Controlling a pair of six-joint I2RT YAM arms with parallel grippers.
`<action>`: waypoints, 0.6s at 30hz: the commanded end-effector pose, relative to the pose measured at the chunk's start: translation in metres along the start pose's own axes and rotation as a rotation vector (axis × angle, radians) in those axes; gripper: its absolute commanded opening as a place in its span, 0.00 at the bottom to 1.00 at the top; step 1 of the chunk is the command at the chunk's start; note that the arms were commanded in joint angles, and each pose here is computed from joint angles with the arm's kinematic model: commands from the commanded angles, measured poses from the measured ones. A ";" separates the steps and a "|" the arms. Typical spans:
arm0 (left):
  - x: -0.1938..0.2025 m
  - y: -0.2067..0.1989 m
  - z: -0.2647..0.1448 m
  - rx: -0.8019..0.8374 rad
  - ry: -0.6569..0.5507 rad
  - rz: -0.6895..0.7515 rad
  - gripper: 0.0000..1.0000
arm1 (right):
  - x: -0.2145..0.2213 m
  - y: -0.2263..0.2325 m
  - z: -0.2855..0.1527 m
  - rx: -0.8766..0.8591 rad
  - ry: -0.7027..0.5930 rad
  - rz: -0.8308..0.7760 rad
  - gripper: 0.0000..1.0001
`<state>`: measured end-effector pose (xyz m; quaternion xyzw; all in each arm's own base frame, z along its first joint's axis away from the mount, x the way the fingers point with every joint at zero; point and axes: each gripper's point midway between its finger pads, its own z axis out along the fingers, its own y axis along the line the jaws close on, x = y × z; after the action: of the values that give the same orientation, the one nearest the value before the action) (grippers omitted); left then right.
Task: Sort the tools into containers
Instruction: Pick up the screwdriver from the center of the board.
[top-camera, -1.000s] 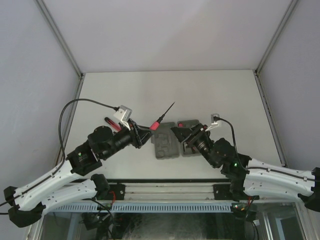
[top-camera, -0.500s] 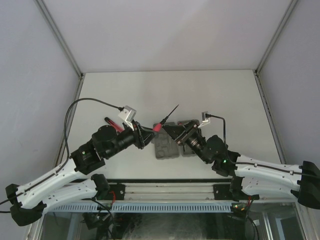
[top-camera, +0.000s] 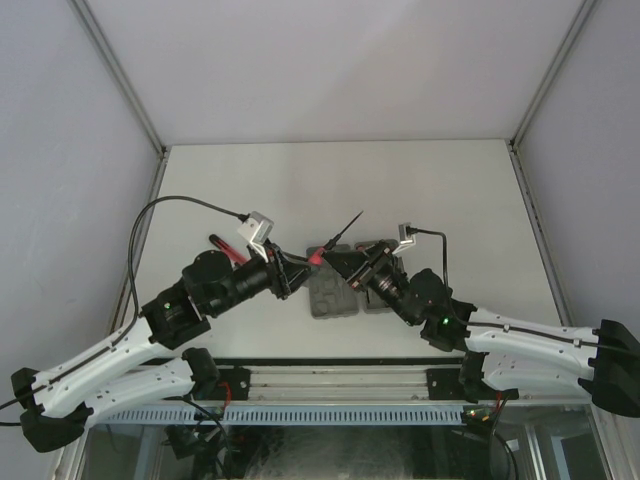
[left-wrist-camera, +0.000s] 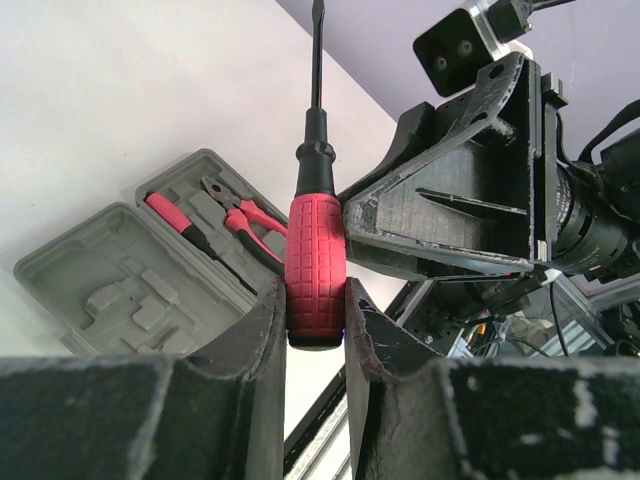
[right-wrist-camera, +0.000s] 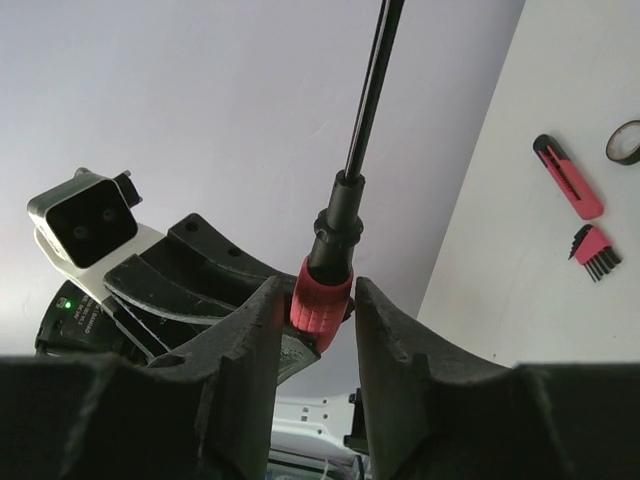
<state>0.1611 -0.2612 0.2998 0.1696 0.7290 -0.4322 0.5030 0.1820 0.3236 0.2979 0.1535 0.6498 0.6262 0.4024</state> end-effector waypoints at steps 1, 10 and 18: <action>-0.005 -0.008 0.003 0.049 -0.033 -0.001 0.00 | -0.010 0.031 0.002 -0.087 -0.020 0.048 0.33; -0.001 -0.010 0.004 0.066 -0.020 -0.003 0.02 | -0.012 0.030 0.002 -0.084 -0.031 0.030 0.10; -0.002 -0.011 0.000 0.076 -0.026 0.012 0.35 | -0.026 0.017 -0.005 -0.020 -0.073 -0.044 0.00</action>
<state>0.1587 -0.2657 0.3047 0.1768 0.7196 -0.4459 0.5021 0.1831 0.3197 0.2997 0.1533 0.6493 0.6241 0.4067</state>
